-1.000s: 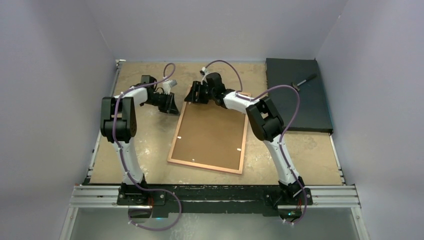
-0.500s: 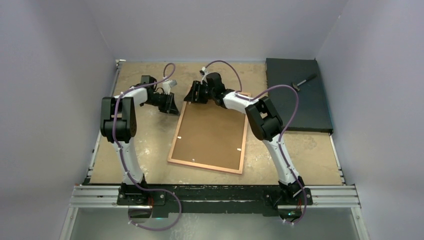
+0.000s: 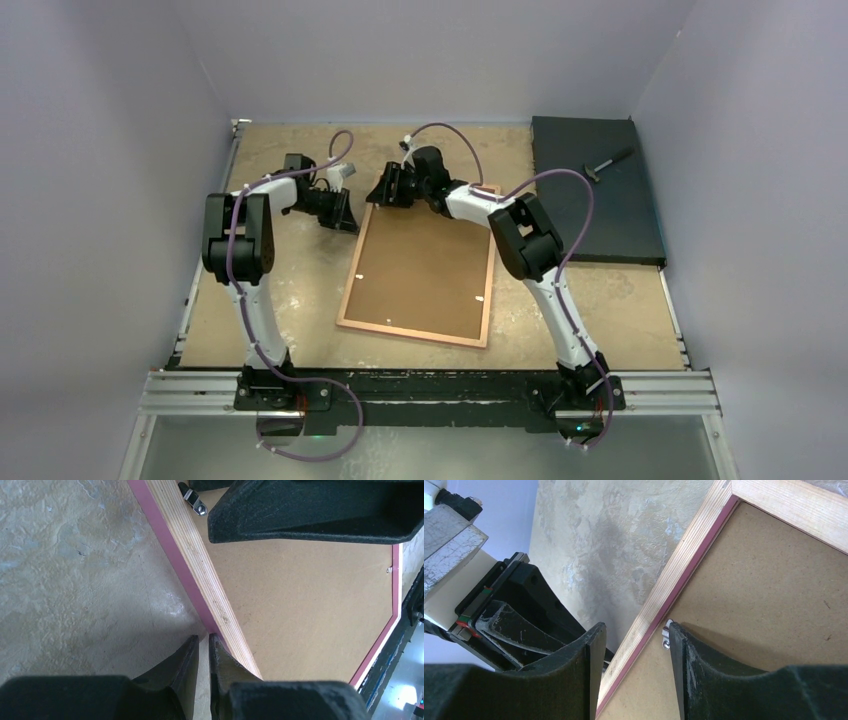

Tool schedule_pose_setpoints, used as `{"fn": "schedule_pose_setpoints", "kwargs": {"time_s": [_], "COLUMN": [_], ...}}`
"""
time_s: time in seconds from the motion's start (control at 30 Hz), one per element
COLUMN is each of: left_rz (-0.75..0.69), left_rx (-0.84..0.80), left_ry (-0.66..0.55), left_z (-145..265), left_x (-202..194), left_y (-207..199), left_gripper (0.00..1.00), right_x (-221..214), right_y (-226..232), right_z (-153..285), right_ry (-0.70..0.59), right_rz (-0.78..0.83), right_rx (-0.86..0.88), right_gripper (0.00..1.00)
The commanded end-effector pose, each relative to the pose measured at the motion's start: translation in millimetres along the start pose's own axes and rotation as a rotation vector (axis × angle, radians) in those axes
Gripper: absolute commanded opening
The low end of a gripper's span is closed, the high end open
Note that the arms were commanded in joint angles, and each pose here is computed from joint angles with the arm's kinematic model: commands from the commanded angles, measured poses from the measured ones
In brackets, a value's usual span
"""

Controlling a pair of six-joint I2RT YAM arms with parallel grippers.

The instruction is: Put the photo into the frame

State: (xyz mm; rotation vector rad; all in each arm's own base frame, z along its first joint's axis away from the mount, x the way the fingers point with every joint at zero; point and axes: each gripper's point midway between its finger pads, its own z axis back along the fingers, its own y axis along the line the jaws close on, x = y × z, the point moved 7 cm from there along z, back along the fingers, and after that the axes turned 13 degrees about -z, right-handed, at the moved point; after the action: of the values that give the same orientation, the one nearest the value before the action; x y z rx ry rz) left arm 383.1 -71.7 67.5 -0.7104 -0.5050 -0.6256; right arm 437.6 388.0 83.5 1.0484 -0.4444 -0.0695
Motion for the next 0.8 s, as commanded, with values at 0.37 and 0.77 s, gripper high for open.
{"fn": "schedule_pose_setpoints", "kwargs": {"time_s": [0.37, 0.77], "left_rz": [-0.013, -0.027], "left_rx": [0.002, 0.005], "left_ry": [0.037, 0.026], "left_z": [-8.3, -4.1], "left_x": [-10.0, -3.9], "left_y": [-2.9, -5.7], "left_gripper": [0.11, 0.10], "right_x": [-22.9, -34.4], "right_y": [4.6, 11.5], "right_z": [-13.6, -14.8], "right_ry": [0.088, 0.105], "right_rz": [-0.040, -0.045], "right_rx": [0.045, 0.027], "right_gripper": [0.51, 0.50]}}
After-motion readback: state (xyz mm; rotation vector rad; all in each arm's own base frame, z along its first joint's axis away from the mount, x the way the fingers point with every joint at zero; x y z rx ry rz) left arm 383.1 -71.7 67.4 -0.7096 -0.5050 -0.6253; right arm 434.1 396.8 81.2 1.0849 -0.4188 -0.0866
